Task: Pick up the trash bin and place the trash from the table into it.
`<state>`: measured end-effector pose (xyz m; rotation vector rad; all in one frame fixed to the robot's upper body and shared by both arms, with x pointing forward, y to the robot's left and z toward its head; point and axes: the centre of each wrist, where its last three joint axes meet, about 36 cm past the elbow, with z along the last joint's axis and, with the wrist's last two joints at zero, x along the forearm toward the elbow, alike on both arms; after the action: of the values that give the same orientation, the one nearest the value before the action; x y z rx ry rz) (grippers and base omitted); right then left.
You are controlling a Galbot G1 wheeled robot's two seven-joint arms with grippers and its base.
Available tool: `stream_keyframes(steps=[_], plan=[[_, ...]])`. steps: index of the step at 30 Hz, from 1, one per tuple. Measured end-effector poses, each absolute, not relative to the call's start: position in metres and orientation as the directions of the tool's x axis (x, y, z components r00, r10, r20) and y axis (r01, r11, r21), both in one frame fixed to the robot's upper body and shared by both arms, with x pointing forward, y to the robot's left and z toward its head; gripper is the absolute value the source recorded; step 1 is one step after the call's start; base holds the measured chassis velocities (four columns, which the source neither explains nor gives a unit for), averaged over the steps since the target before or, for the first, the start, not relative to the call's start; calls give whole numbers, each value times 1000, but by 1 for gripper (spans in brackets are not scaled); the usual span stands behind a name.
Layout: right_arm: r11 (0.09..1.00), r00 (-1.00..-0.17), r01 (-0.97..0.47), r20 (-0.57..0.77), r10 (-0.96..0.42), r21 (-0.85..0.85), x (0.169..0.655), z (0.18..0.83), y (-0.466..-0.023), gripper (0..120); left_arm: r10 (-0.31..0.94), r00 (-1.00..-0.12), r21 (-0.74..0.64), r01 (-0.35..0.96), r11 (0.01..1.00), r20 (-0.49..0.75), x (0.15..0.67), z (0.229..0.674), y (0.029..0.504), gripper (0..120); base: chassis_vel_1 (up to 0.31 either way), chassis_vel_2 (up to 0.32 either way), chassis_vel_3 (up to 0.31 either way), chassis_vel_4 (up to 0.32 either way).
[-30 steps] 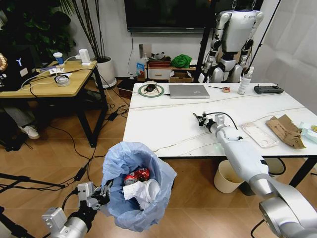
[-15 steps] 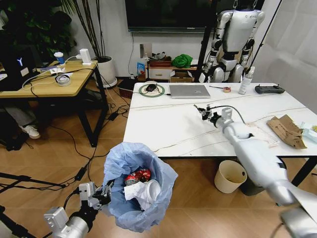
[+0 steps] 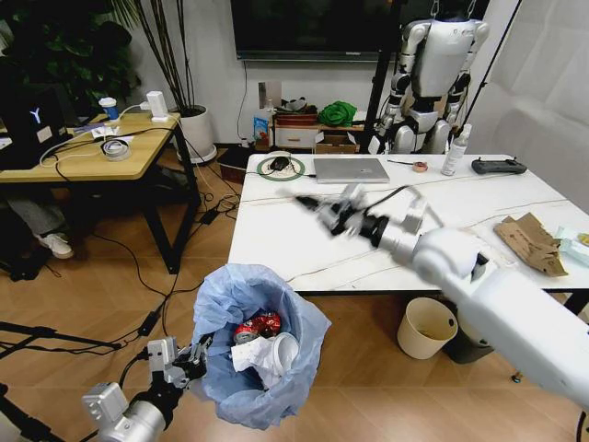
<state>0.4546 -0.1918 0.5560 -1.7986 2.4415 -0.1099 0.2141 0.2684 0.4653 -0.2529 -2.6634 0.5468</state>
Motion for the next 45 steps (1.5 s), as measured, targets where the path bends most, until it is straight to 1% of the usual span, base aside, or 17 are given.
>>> stream_keyframes(steps=[1,2,6,15,20,22,26,28,29,31,34,35,38,40,42,43,45], plan=[[249,-248,-961,-25,-968,-120,440,553,-184,0,252,-901,-412,92,907,353,214,466,268,0,0,0,0,0],[249,-248,-961,-25,-968,-120,440,553,-184,0,252,-901,-412,92,907,353,214,466,268,0,0,0,0,0],[171,-176,-978,42,-983,-117,415,535,-181,0,249,-904,-413,90,906,348,214,468,268,0,0,0,0,0],[147,-162,-977,88,-983,-156,408,520,-181,0,243,-906,-416,84,905,346,213,467,267,0,0,0,0,0],[164,-184,-969,94,-978,-186,415,516,-185,20,242,-907,-415,83,906,346,213,467,267,0,0,0,0,0],[169,-189,-967,91,-978,-189,417,516,-185,23,241,-907,-414,83,906,346,213,468,267,0,0,0,0,0],[207,-225,-957,69,-972,-205,424,518,-188,42,240,-907,-412,83,908,346,214,467,267,0,0,0,0,0],[246,-262,-945,51,-964,-214,429,521,-191,49,240,-907,-410,83,908,347,214,466,267,0,0,0,0,0],[246,-262,-945,51,-964,-214,429,521,-191,49,240,-907,-410,83,908,347,214,466,267,0,0,0,0,0],[330,-342,-918,15,-940,-219,438,526,-196,57,241,-907,-408,85,909,347,214,466,266,0,0,0,0,0],[504,-505,-839,-53,-862,-203,459,534,-213,70,244,-906,-403,92,911,345,215,466,267,0,0,0,0,0],[504,-505,-839,-53,-862,-203,459,534,-213,70,244,-906,-403,92,911,345,215,466,267,0,0,0,0,0],[667,-654,-722,-132,-745,-184,480,535,-242,82,247,-907,-396,100,913,342,217,466,267,0,0,0,0,0],[797,-780,-590,-168,-603,-125,490,534,-275,92,247,-907,-385,105,917,341,219,462,268,0,0,0,0,0],[864,-847,-500,-172,-502,-62,487,527,-303,98,250,-906,-382,109,918,343,221,459,268,0,0,0,0,0],[864,-847,-500,-172,-502,-62,487,527,-303,98,250,-906,-382,109,918,343,221,459,268,0,0,0,0,0],[901,-886,-434,-180,-428,-6,481,506,-323,100,254,-905,-377,116,919,341,220,457,268,0,0,0,0,0]])
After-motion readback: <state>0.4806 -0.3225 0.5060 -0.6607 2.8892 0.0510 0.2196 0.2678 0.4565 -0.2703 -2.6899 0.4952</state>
